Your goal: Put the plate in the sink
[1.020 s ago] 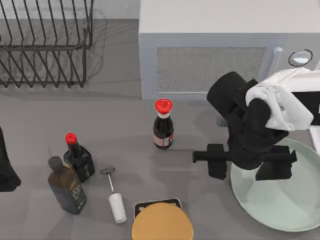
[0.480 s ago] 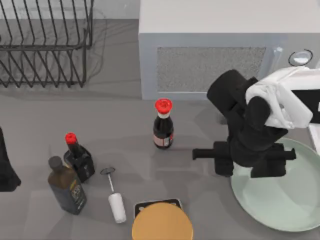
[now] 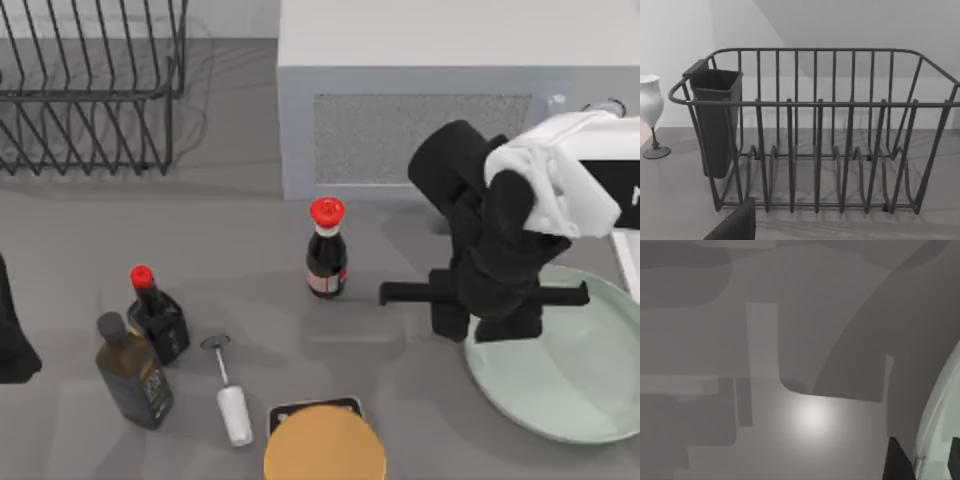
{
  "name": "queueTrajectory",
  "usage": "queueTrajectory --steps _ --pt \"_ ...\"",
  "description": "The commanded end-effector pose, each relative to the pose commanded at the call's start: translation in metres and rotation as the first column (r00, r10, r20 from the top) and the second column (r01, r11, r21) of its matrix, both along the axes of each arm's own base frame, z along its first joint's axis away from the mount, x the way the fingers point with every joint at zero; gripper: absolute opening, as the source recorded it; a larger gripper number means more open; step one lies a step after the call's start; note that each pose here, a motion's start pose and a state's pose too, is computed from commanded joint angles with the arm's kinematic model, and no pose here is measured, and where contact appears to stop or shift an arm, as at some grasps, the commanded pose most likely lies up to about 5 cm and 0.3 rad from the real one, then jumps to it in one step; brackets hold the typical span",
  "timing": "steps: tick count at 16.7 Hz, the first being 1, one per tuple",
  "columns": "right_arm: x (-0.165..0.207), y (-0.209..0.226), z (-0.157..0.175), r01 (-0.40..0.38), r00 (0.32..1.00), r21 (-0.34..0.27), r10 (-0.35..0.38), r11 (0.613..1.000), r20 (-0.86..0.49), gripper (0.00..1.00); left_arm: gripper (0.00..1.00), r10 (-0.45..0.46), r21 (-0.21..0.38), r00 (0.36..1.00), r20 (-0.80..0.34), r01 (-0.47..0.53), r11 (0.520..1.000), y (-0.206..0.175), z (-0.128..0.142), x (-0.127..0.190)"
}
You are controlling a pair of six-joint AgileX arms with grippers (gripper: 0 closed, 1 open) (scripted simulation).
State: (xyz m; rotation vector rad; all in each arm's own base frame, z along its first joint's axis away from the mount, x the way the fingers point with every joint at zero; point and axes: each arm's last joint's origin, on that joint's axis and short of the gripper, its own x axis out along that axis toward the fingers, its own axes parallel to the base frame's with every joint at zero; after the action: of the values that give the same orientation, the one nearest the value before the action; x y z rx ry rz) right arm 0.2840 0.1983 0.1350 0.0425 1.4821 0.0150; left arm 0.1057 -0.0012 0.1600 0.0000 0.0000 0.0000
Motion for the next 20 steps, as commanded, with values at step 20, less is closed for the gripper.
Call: queueTrajectory --steps 20 --pt "-0.007 -0.004 0.237 -0.004 1.000 0.005 0.004 1.000 0.006 0.00 1.00 0.000 0.000 1.000 0.000 0.000 1.000 0.000 0.000 0.000"
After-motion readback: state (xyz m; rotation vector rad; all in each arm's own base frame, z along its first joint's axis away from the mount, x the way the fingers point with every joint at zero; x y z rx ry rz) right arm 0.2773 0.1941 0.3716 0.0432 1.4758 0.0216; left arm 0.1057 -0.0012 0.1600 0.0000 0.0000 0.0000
